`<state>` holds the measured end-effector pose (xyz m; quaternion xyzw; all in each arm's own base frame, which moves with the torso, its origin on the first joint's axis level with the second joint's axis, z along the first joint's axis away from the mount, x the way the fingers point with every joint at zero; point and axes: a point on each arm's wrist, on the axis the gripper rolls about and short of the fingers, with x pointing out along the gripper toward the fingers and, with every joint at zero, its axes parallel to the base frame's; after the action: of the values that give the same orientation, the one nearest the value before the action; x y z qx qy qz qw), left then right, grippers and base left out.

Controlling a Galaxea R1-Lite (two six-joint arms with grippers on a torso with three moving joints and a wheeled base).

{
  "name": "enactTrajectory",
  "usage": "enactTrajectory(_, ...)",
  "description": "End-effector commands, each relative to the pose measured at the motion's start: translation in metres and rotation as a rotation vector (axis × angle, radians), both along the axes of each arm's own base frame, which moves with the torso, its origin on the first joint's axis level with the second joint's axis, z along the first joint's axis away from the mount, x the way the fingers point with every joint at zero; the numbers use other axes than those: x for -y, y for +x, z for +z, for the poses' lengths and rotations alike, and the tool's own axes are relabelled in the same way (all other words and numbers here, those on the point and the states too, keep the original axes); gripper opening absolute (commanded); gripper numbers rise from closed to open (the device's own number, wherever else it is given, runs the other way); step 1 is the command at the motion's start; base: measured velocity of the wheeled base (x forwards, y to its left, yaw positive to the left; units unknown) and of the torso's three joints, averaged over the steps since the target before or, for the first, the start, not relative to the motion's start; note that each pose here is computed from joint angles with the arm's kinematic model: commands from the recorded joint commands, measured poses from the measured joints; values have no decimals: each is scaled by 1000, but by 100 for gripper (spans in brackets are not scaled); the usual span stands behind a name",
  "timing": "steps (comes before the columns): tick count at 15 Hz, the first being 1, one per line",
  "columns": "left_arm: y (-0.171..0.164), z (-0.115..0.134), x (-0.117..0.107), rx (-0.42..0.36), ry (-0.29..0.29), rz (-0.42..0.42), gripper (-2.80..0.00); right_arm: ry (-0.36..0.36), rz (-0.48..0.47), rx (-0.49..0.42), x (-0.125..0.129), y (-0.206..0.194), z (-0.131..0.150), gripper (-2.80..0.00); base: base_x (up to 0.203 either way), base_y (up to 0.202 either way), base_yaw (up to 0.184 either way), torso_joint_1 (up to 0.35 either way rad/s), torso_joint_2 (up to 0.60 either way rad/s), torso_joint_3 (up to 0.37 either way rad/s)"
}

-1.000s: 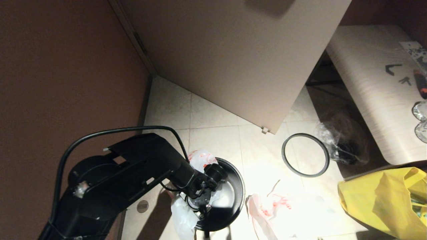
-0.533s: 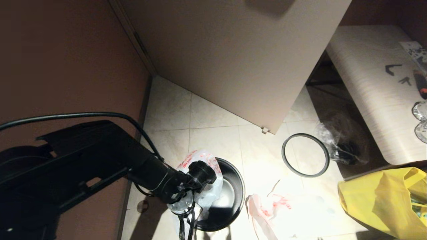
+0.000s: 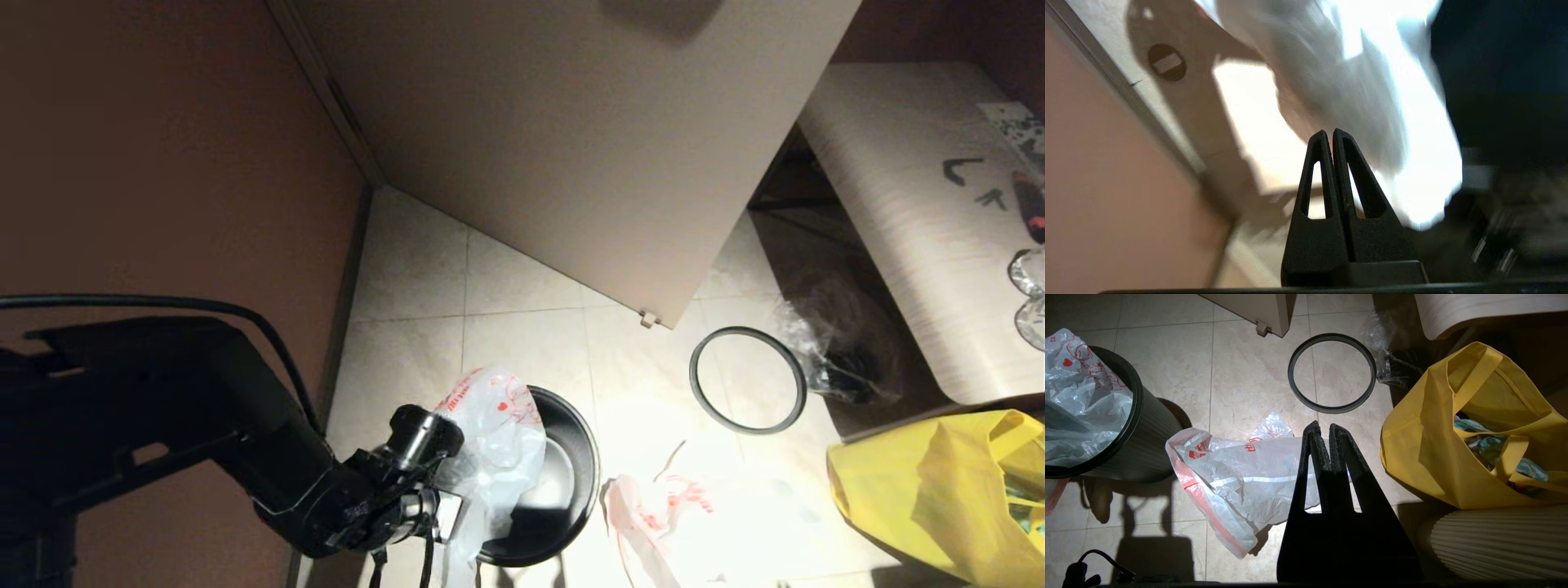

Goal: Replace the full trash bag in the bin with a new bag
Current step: Put the new garbage bag on the trash can

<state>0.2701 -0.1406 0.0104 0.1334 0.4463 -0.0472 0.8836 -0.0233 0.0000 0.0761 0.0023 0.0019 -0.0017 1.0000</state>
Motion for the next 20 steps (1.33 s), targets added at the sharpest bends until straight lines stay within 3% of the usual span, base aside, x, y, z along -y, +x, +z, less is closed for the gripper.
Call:
enactTrajectory(1,7,-12,-8,48,-49,68,-280,0,0,-1,0,0,0,-280,0,0,0,0,0,0)
enactTrajectory(3,5,-14,-18,83,-83,115,-280,0,0,-1,0,0,0,-280,0,0,0,0,0,0)
enactTrajectory(4,-2,-14,-21,91,-92,119,0,0,0,-1,0,0,0,-280,0,0,0,0,0,0)
enactTrajectory(7,-8,-16,-24,157,-145,134,0,0,0,-1,0,0,0,-280,0,0,0,0,0,0)
enactTrajectory(13,20,-41,-16,249,-170,131,0,0,2,-1,0,0,0,-280,0,0,0,0,0,0)
enactTrajectory(14,24,-40,-17,261,-175,137,-44,0,0,-1,0,0,0,-280,0,0,0,0,0,0)
enactTrajectory(15,25,-39,-17,265,-177,139,-280,0,0,-1,0,0,0,-280,0,0,0,0,0,0)
enactTrajectory(20,24,-27,-16,314,-197,136,-280,0,0,-1,0,0,0,-280,0,0,0,0,0,0)
